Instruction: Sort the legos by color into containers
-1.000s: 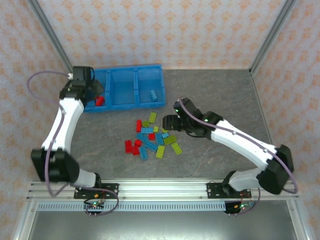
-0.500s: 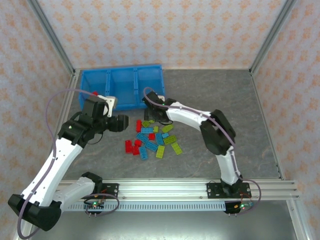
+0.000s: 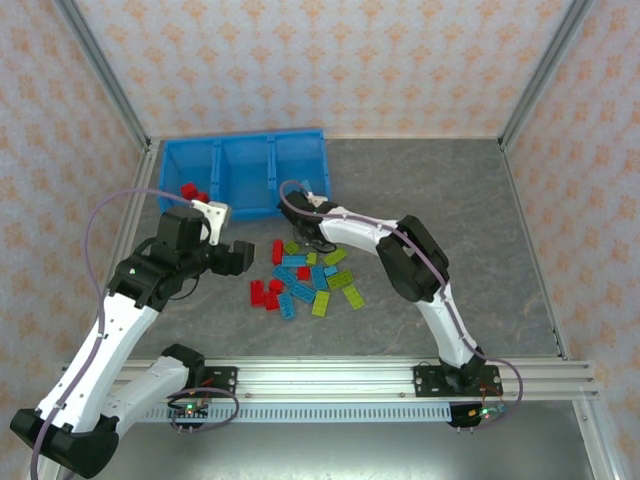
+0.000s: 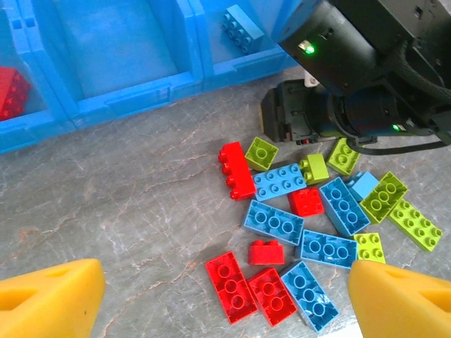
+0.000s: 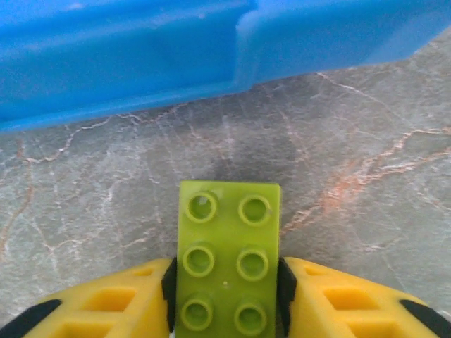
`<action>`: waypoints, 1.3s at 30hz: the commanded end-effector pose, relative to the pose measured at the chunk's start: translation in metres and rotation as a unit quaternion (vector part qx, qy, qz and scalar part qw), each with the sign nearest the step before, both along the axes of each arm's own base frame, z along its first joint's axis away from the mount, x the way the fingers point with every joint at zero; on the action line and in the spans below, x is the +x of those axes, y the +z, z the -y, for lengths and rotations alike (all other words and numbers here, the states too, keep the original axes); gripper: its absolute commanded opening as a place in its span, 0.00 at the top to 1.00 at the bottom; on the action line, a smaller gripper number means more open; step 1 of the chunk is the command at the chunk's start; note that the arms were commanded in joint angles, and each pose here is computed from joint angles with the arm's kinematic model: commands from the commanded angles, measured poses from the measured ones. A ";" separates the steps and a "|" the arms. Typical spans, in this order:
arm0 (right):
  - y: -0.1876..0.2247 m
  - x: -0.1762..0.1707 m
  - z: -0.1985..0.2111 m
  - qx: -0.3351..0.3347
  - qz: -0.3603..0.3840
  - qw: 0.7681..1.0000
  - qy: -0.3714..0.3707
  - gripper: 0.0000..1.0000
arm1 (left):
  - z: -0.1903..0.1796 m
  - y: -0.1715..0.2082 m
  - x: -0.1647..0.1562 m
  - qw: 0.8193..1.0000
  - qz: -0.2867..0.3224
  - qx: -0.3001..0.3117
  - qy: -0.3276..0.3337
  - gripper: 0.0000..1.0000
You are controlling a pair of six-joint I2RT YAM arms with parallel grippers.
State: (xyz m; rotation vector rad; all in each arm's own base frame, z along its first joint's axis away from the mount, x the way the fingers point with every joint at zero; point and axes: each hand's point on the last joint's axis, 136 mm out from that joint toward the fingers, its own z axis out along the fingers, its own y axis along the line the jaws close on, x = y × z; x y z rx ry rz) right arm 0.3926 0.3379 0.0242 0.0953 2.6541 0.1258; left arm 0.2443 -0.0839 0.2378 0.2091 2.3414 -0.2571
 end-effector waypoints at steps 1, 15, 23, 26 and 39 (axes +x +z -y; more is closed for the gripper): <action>-0.008 -0.018 0.022 -0.021 -0.012 1.000 -0.012 0.67 | -0.010 -0.003 -0.002 1.000 0.004 0.023 0.013 0.10; 0.199 -0.039 -0.031 0.117 0.263 0.944 0.163 0.69 | -0.032 0.018 -0.007 0.995 0.063 0.039 0.061 0.09; 0.196 0.021 -0.116 0.073 0.295 0.930 0.207 0.70 | -0.063 0.030 -0.014 0.983 0.105 0.065 0.132 0.09; 0.177 0.048 -0.140 0.046 0.299 0.930 0.211 0.71 | -0.066 0.032 -0.015 0.982 0.114 0.066 0.139 0.08; 0.163 0.078 -0.184 0.075 0.274 0.930 0.233 0.42 | -0.068 0.027 -0.012 0.981 0.104 0.075 0.145 0.08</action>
